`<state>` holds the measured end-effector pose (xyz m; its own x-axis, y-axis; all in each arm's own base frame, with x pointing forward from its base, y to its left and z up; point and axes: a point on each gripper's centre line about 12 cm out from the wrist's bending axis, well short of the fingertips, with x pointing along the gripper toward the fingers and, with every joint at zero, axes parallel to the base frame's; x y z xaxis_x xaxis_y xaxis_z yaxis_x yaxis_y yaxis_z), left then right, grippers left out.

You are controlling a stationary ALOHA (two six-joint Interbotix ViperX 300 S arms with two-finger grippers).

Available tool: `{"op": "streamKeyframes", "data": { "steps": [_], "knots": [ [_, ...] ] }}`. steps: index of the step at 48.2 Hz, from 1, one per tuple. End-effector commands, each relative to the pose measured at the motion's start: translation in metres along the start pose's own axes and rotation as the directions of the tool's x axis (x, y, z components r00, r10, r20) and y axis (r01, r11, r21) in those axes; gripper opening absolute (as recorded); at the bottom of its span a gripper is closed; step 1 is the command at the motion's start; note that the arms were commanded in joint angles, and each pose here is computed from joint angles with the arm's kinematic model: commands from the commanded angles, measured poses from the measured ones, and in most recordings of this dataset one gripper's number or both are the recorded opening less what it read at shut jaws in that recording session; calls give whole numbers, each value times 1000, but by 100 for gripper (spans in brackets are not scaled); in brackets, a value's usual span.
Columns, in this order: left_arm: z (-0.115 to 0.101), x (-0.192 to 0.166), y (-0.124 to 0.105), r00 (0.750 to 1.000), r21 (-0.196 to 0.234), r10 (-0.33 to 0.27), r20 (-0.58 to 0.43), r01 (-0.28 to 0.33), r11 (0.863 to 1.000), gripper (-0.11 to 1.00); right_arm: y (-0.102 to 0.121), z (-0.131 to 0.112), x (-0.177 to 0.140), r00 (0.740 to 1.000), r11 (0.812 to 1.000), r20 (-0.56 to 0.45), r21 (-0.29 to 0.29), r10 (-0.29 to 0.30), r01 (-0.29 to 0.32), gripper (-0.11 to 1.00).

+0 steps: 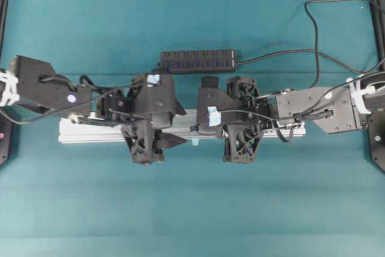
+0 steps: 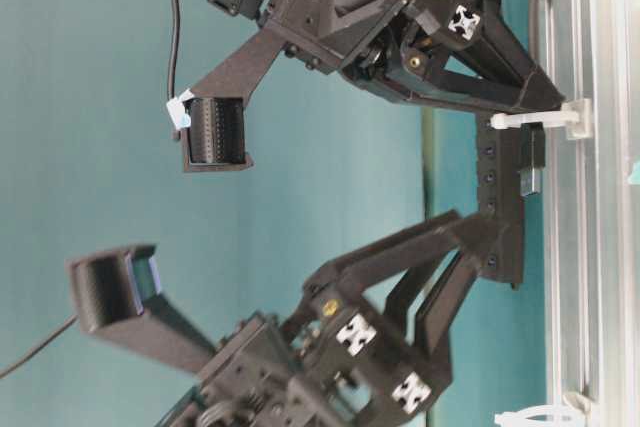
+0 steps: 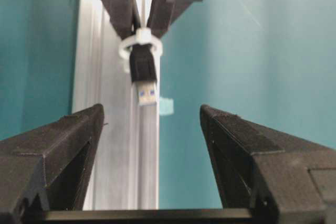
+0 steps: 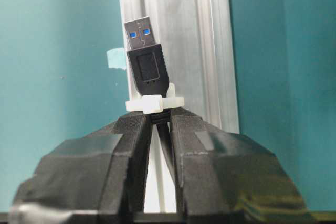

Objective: Pass the USB cable through three rings with both arms.

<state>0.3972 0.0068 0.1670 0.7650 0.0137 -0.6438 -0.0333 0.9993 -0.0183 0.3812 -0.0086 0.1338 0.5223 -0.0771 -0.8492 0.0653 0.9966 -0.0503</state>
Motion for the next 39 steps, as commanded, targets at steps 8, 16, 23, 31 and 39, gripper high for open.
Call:
{"op": "streamKeyframes", "data": {
  "steps": [8,16,23,31,39],
  "knots": [
    [1,15,-1,1000,-1,-1,-5,1,1000,77,1,6,-4,1000,1000,25,18,6,-7,-4],
    [-5,27,3,1000,-7,5,-20,-5,1000,77,1,6,-4,1000,1000,26,15,5,-5,-4],
    [-2,33,7,1000,-12,12,5,-12,1000,77,1,7,-5,1000,1000,27,18,6,-7,-4],
    [-1,36,9,1000,-14,15,17,-15,1000,76,1,7,-5,1000,1000,27,18,6,-7,-4],
    [-9,38,8,1000,-13,14,-3,-14,1000,65,1,7,-5,1000,1000,27,18,6,-7,-4]
  ]
}}
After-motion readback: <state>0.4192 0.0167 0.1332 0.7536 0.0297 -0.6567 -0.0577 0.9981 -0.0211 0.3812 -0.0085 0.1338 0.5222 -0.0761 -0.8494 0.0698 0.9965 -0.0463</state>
